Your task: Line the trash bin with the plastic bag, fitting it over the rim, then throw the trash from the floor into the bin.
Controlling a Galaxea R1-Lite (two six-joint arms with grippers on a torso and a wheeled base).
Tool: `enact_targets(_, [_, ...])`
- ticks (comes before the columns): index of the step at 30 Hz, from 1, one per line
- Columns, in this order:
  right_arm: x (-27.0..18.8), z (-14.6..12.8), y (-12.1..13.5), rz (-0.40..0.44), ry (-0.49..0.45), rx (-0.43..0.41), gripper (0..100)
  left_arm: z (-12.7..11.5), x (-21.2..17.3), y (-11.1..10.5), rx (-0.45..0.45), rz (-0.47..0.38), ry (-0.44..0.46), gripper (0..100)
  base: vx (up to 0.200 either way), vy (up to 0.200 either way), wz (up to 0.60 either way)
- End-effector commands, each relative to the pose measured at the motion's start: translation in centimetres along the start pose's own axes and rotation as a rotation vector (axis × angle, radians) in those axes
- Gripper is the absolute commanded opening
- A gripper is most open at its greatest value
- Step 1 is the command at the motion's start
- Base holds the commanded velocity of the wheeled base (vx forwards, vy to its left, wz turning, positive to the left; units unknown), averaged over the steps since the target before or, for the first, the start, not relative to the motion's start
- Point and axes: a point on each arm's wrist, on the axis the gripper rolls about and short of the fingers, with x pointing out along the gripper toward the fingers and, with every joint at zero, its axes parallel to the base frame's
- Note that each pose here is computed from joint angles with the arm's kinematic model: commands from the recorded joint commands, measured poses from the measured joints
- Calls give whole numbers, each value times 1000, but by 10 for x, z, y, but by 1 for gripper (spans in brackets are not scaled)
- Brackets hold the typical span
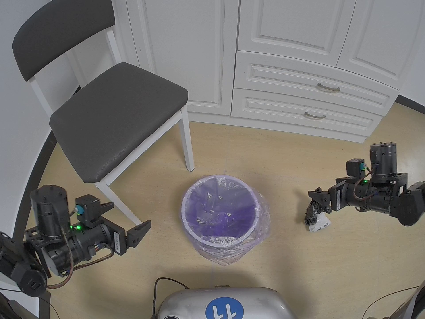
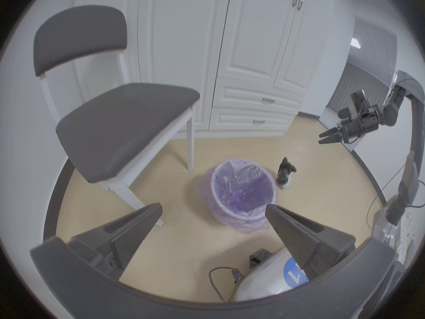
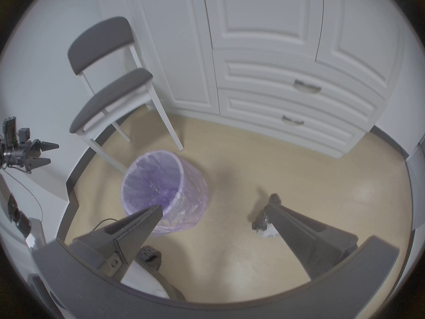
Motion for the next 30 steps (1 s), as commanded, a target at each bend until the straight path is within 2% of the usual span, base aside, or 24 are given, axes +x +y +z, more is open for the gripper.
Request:
enact_targets(1, [-61, 18, 4, -18, -177, -39, 100, 14, -48, -2, -15, -37, -162, 100, 0, 0, 0])
enact_targets(7, [-81, 28, 5, -35, -252, -43, 100, 27, -68, -4, -7, -77, -265, 100, 0, 0, 0])
enact_targets(11, [-94, 31, 5, -41, -294, -45, 100, 40, -77, -4, -5, -71, -334, 100, 0, 0, 0])
enact_targets(16, [-107, 34, 5, -63, -321, -50, 100, 54, -90, -4, -6, -69, -371, 100, 0, 0, 0])
enact_targets(20, [-130, 39, 7, -84, -297, -55, 100, 57, -104, -4, -35, -80, -183, 100, 0, 0, 0])
enact_targets(23, [-138, 41, 12, -67, -231, -59, 100, 62, -102, -6, -133, -94, -50, 100, 0, 0, 0])
enact_targets(25, [-140, 41, 15, -53, -196, -60, 100, 65, -100, -6, -184, -93, -16, 100, 0, 0, 0])
enact_targets(26, [-138, 39, 19, -27, -129, -63, 100, 64, -93, -6, -255, -94, 18, 100, 0, 0, 0])
enact_targets(28, [-136, 38, 20, -19, -102, -63, 100, 63, -90, -6, -275, -92, 33, 100, 0, 0, 0])
enact_targets(29, [-123, 31, 25, 8, -12, -69, 100, 60, -80, -7, -291, -89, 68, 100, 0, 0, 0])
enact_targets(30, [-117, 28, 28, 19, 21, -71, 100, 58, -75, -7, -286, -85, 85, 100, 0, 0, 0])
